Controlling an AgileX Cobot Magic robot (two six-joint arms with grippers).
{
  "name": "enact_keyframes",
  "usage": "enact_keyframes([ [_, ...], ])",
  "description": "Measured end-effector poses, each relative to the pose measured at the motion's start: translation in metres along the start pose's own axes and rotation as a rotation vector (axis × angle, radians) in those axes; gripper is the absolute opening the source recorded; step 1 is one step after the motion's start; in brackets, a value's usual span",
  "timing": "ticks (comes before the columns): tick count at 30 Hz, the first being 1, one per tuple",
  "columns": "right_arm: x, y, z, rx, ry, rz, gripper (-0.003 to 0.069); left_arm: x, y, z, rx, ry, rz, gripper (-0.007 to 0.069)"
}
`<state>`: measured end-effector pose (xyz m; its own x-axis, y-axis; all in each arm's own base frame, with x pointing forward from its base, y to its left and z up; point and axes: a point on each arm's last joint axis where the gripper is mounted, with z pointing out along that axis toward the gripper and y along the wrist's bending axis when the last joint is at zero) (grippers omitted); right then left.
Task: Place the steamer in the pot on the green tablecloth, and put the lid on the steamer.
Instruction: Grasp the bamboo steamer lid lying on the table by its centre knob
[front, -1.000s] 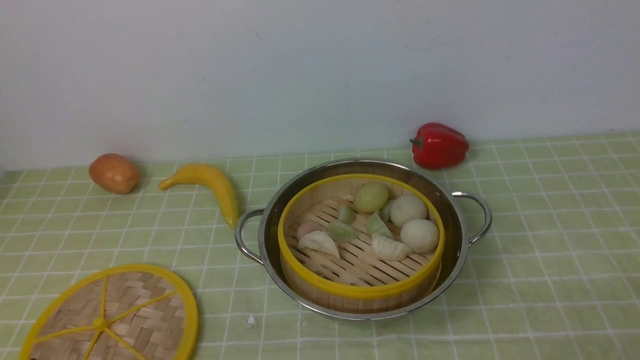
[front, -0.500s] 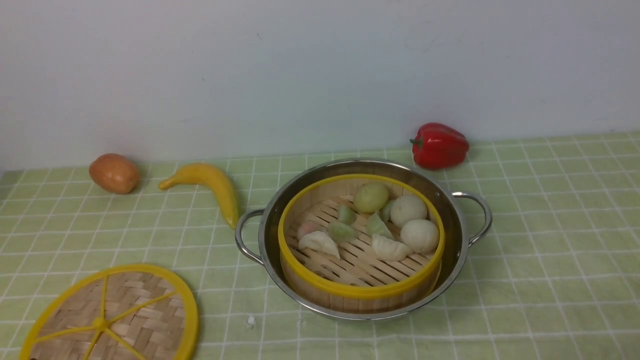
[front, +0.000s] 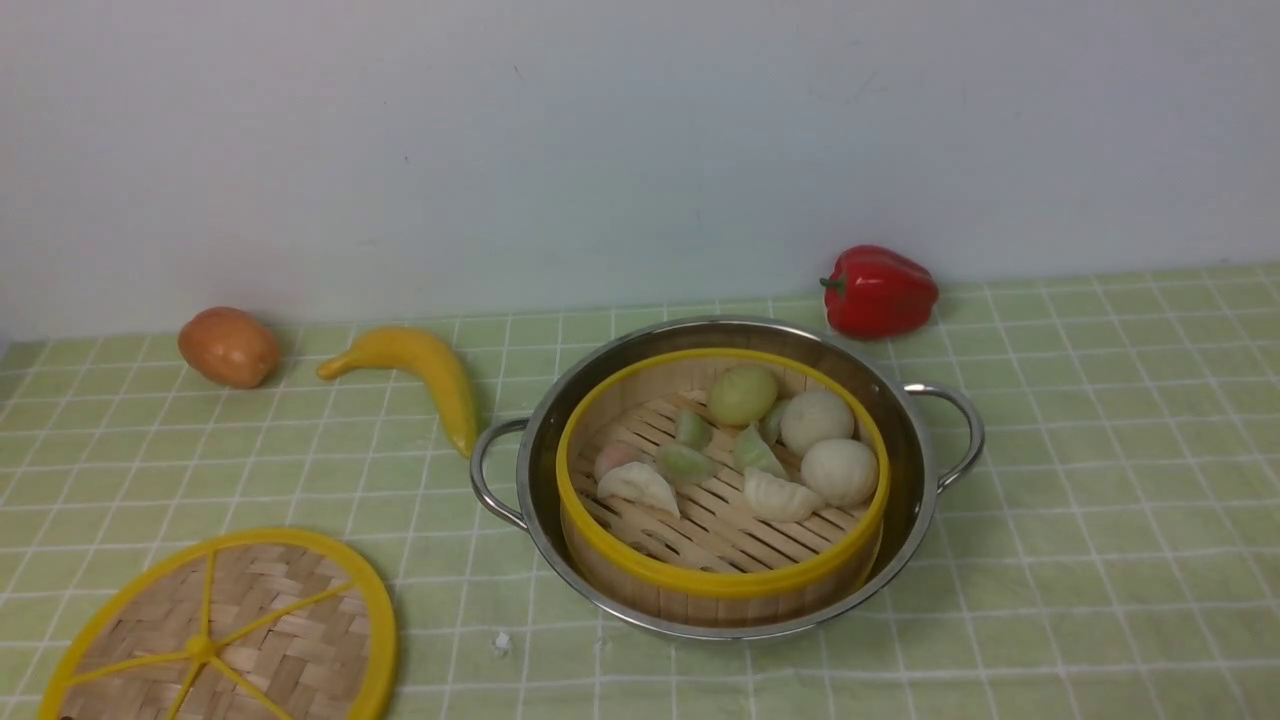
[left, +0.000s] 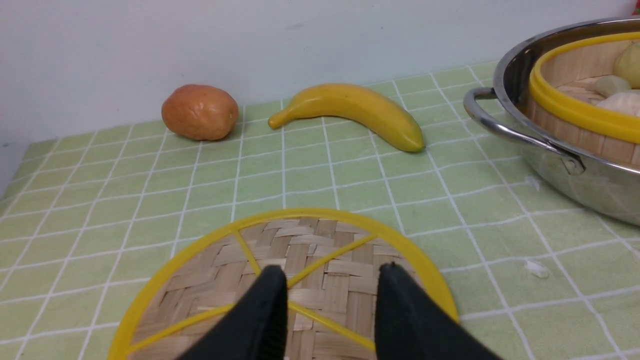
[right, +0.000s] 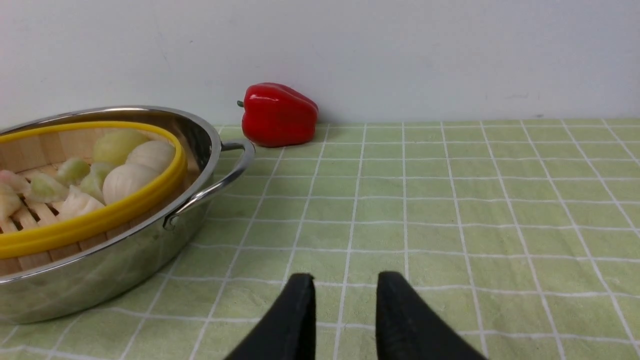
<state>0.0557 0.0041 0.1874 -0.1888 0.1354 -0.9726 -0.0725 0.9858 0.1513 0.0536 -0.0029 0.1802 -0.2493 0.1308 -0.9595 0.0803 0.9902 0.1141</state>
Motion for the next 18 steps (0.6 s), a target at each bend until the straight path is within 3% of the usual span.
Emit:
enact_keyframes([
  [10, 0.000, 0.000, 0.000, 0.000, 0.000, 0.000, 0.0242, -0.001, 0.000, 0.000, 0.000, -0.014, -0.010, 0.0243],
  [18, 0.000, 0.000, 0.000, 0.000, 0.000, 0.000, 0.0243, -0.020, 0.001, -0.002, 0.004, -0.217, -0.169, 0.0243],
])
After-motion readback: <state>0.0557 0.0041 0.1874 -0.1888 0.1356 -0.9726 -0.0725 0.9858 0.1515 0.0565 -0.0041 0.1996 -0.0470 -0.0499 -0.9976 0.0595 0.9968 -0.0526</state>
